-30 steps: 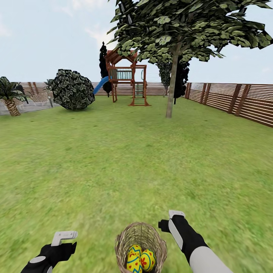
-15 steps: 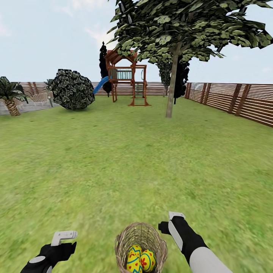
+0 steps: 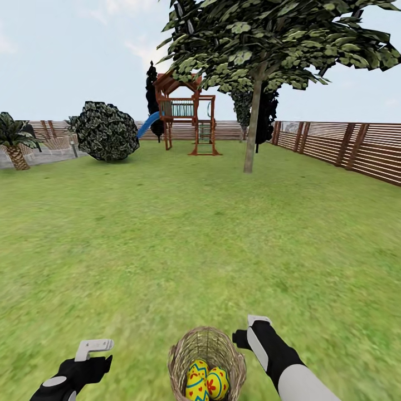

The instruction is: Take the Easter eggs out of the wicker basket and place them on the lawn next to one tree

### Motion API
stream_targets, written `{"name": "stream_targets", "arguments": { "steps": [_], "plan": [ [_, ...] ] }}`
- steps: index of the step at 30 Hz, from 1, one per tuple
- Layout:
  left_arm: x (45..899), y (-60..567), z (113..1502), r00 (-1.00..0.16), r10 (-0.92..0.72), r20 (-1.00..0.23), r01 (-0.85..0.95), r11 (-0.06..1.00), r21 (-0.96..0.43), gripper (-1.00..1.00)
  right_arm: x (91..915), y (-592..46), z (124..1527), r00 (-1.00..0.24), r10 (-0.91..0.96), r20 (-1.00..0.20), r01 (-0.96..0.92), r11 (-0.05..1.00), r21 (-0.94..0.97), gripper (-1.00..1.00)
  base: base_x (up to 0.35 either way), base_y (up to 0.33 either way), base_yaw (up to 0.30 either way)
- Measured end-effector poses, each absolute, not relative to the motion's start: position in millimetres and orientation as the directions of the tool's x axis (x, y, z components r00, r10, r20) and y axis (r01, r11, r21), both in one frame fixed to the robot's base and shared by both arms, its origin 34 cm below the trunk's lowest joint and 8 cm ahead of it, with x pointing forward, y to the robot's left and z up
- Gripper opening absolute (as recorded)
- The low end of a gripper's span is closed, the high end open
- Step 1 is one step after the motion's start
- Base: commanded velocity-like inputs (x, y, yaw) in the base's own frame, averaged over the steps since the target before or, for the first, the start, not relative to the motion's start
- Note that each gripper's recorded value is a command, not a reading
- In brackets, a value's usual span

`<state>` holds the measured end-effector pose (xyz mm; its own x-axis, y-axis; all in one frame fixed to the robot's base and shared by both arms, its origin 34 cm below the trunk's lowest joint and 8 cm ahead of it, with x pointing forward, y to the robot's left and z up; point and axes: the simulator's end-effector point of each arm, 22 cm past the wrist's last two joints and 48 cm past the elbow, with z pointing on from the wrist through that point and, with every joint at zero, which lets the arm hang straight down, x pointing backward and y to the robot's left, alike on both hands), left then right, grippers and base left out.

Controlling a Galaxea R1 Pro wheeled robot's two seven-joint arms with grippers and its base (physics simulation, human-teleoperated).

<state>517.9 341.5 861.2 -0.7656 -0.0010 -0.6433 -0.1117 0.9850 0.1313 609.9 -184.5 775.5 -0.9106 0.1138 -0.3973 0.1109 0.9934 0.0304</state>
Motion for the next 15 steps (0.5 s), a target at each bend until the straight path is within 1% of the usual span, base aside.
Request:
{"name": "stream_targets", "arguments": {
  "steps": [15],
  "plan": [
    [523,341,848,-0.765,-0.002,-0.644,-0.112,0.985,0.130,1.00,606,-183,755,-0.921,0.110,-0.375,0.107,0.994,0.029,1.00,0.000,0.000,0.000]
  ]
}}
